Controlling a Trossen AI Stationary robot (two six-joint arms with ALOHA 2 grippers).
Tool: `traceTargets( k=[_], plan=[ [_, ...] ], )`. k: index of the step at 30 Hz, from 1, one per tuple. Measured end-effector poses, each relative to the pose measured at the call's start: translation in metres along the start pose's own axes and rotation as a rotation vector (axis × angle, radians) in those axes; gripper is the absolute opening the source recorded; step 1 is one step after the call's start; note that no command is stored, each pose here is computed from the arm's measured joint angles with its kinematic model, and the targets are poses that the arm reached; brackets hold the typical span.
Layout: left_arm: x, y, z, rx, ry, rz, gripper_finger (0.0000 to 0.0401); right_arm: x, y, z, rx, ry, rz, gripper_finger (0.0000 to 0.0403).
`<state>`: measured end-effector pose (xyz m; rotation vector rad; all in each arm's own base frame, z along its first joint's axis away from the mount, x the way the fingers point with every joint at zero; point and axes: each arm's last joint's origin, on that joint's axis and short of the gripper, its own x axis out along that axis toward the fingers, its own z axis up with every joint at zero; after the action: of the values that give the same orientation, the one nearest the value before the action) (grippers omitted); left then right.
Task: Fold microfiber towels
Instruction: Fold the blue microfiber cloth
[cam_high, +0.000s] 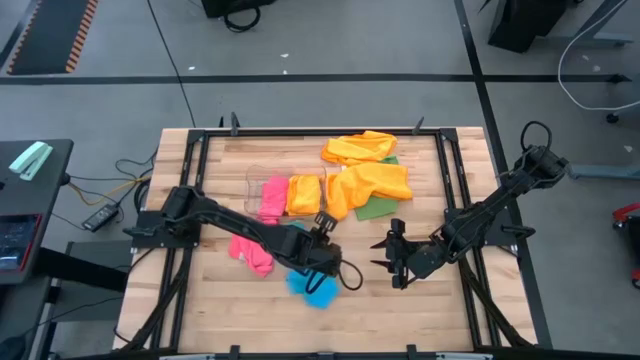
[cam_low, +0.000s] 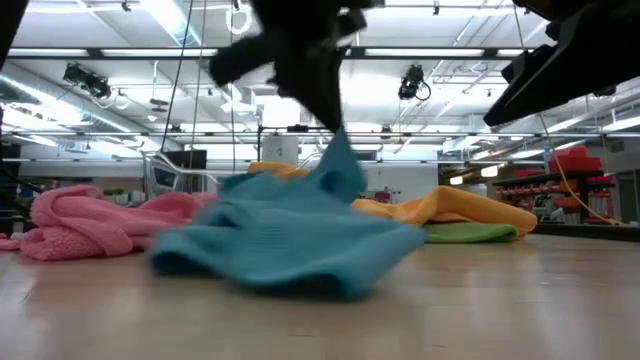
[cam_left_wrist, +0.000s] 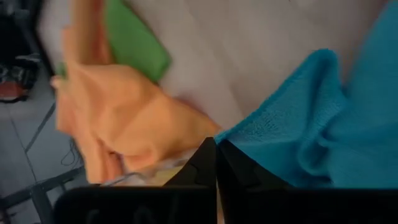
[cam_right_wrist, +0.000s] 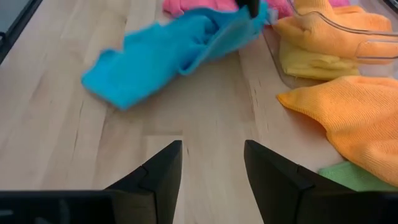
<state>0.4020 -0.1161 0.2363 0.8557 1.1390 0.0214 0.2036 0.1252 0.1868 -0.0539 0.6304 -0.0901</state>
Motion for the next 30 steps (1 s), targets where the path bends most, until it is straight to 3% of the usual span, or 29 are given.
traceTargets(
  k=[13, 20, 30],
  plan=[
    [-0.05, 0.075, 0.007, -0.238, -0.071, 0.077, 0.0014, 0.0, 0.001, 0.003, -0.004, -0.031, 0.013, 0.0182],
    [-0.063, 0.095, 0.006, -0.308, -0.092, 0.126, 0.0006, 0.0, 0.003, 0.007, -0.035, -0.059, 0.026, 0.018],
    [-0.076, 0.123, -0.008, -0.505, -0.081, 0.142, 0.0006, -0.007, 0.008, 0.031, -0.093, -0.127, 0.045, 0.0162]
  ],
)
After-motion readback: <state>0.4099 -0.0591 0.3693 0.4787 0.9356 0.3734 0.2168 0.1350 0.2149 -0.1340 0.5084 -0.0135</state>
